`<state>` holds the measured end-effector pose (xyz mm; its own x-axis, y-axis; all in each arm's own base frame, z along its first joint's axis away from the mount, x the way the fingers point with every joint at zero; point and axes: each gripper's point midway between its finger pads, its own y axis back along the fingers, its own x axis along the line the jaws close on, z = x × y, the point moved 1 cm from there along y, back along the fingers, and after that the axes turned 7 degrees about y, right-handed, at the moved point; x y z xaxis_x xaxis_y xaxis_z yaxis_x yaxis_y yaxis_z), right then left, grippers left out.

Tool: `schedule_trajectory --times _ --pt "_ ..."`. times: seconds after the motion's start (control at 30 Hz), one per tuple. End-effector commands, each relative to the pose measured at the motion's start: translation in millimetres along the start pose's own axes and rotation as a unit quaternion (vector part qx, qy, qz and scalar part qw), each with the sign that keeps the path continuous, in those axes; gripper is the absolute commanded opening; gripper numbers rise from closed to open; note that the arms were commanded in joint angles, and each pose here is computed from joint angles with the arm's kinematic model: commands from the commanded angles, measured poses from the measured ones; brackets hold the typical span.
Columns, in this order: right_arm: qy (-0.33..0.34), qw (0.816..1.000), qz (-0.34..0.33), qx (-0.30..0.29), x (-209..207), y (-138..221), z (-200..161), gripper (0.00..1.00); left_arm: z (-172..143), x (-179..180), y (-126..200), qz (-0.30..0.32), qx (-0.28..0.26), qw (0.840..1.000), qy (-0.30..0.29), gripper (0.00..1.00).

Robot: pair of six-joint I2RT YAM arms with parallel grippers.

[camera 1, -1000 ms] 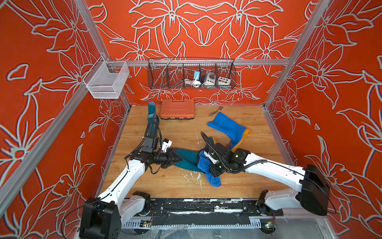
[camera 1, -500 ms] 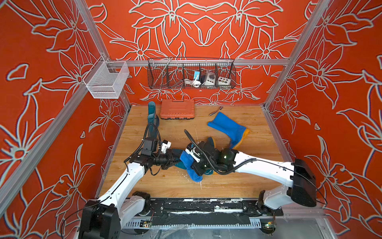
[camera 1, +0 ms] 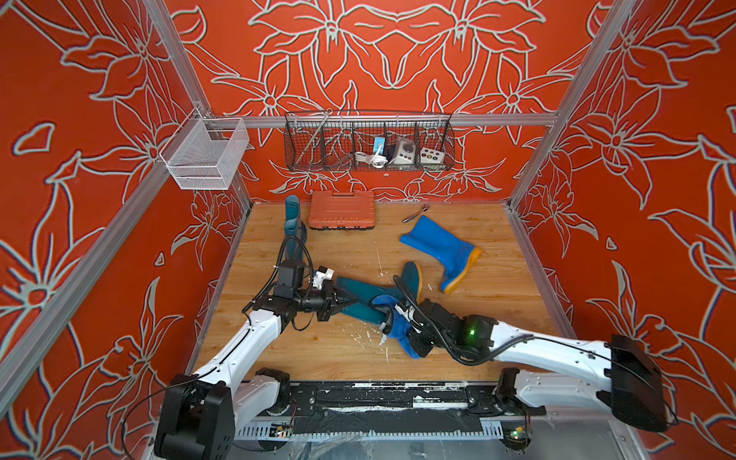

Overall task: Wipe the rubber boots with a cloth
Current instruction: Wipe the dirt off the rubber boot.

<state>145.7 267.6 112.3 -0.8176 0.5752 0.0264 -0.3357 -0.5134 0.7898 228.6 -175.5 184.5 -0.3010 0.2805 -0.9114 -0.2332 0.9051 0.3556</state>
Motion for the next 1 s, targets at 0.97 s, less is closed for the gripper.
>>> schedule_trajectory --times 0.97 --pt "-0.19 0.973 -0.076 0.108 -169.1 -13.6 69.0 0.0 -31.5 -37.5 63.4 0.171 -0.037 0.958 -0.228 0.0"
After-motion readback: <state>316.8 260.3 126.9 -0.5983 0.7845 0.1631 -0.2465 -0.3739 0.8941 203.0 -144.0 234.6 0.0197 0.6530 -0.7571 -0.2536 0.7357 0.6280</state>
